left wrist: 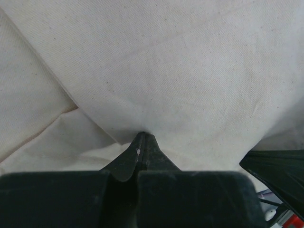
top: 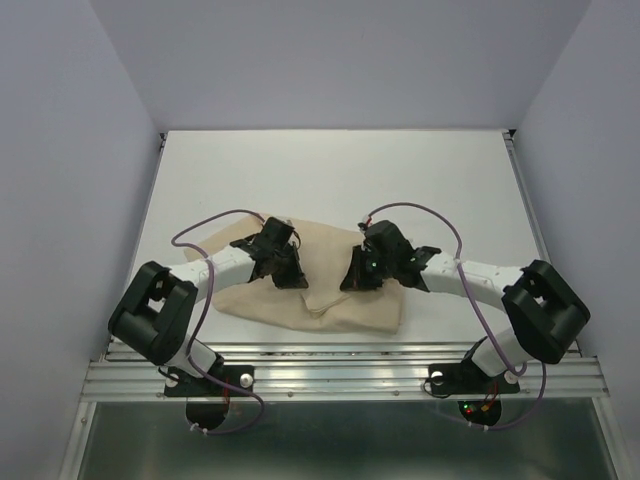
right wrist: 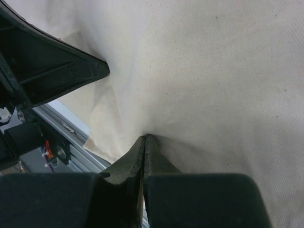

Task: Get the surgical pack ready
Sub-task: Pack the surgical kit at the center of the board.

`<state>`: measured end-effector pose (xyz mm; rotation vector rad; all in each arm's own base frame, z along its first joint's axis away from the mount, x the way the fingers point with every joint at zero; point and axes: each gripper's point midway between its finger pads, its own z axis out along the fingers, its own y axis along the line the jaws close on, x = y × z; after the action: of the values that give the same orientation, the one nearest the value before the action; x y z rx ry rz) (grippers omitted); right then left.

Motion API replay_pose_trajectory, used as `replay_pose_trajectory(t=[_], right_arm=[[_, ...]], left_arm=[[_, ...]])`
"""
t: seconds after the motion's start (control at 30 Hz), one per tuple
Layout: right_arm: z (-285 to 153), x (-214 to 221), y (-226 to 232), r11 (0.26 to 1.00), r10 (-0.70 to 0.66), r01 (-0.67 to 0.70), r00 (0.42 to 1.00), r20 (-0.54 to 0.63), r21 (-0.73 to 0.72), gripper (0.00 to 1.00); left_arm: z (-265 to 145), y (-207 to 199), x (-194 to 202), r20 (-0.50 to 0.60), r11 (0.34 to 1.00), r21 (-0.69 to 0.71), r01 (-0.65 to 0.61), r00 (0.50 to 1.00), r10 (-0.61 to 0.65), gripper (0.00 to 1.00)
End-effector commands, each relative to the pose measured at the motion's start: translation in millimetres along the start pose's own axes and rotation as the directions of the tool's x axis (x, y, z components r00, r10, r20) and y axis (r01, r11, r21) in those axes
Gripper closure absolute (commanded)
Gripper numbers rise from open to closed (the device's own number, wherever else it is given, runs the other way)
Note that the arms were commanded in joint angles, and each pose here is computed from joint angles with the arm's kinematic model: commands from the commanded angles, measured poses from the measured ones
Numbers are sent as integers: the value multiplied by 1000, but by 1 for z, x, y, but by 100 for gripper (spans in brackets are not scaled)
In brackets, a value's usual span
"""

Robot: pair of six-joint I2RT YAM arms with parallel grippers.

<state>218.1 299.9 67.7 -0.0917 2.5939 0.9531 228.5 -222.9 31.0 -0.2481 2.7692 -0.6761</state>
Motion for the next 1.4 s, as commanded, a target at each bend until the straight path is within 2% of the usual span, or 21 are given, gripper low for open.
replay_pose_trajectory(t=[0.0,0.13,0.27,0.47,0.6,0.93,1.13,1.27,1.37], right_arm=[[-17,-25,22,997,-78,78,995,67,14,98],[-20,-33,59,987,-156,158,984,88,-9,98],[-1,-2,80,976,-215,216,976,22,-37,98],[34,61,67,971,-237,234,961,-140,-37,98],[50,77,28,976,-190,206,965,-181,73,98],[41,65,-10,935,-226,252,966,-129,251,99],[23,44,-54,924,-174,192,981,-84,331,99],[16,29,-55,923,-187,197,980,-63,330,99],[7,15,-14,946,-254,259,966,-53,193,99]], left_arm=[[-9,-18,-7,44,996,68,-51,998,48,100],[-24,-13,-17,82,998,4,-70,994,70,100],[-44,-10,-32,135,998,-20,-67,988,69,100],[-67,8,-50,198,1000,-31,-7,980,13,100],[-68,12,-51,201,999,-32,5,980,2,100],[-62,8,-52,191,1000,-6,4,982,-3,100],[-53,3,-56,184,1000,11,0,983,-2,100],[-52,-6,-65,189,1000,27,-13,982,8,100],[-58,-16,-76,209,999,39,-30,978,21,100]])
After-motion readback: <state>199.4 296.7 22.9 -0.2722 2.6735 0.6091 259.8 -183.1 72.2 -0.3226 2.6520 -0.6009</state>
